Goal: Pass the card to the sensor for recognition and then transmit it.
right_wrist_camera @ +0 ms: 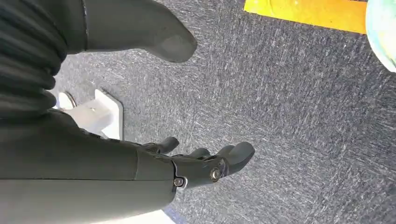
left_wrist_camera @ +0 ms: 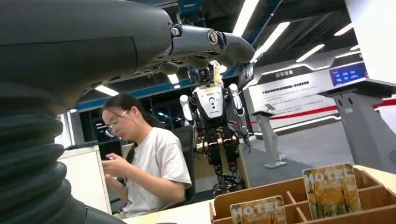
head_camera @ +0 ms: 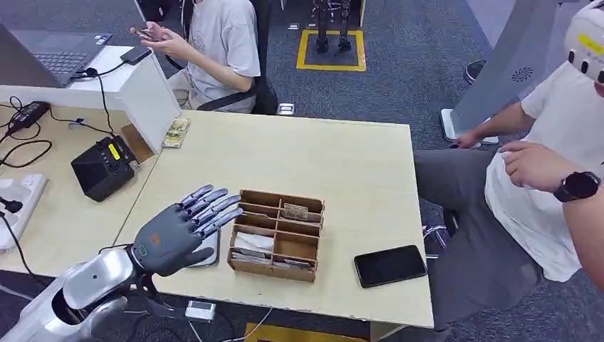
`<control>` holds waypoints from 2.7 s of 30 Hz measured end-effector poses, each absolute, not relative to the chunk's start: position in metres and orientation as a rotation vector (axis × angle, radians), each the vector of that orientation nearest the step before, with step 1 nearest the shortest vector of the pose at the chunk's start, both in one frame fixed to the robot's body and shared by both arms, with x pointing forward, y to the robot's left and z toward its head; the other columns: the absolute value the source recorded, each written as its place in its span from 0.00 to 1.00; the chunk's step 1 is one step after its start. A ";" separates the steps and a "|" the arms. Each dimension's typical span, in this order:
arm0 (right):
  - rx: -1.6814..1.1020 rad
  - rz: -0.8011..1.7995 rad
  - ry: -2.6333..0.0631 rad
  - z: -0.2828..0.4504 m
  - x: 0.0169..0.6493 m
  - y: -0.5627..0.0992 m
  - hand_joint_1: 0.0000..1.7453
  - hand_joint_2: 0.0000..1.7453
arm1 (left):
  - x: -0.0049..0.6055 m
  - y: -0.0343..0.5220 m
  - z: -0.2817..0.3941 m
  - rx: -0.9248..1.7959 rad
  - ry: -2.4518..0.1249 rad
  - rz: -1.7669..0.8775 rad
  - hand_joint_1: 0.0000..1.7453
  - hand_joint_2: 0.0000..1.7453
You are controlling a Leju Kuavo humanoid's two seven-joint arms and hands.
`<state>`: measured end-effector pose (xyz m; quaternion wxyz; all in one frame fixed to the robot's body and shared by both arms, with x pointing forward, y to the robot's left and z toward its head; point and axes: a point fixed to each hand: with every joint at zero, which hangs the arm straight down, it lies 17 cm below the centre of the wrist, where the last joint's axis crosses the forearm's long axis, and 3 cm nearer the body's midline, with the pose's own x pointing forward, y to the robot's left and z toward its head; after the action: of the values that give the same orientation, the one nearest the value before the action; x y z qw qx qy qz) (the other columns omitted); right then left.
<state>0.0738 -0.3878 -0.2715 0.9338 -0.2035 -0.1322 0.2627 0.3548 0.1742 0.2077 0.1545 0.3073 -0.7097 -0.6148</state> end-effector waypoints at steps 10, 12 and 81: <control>-0.416 0.538 -0.287 -0.271 0.080 -0.387 0.00 1.00 | 0.373 0.163 0.181 0.901 -1.891 -1.921 0.00 1.00; -0.417 0.536 -0.284 -0.271 0.080 -0.387 0.00 1.00 | 0.375 0.167 0.172 0.876 -1.851 -1.945 0.00 1.00; -0.415 0.512 -0.278 -0.271 0.080 -0.385 0.00 1.00 | 0.352 0.165 0.088 0.638 -1.675 -1.917 0.00 1.00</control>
<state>0.0805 -0.3852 -0.2710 0.9367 -0.2033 -0.1358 0.2506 0.3522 0.1649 0.0885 0.2556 0.2348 -0.6171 -0.7062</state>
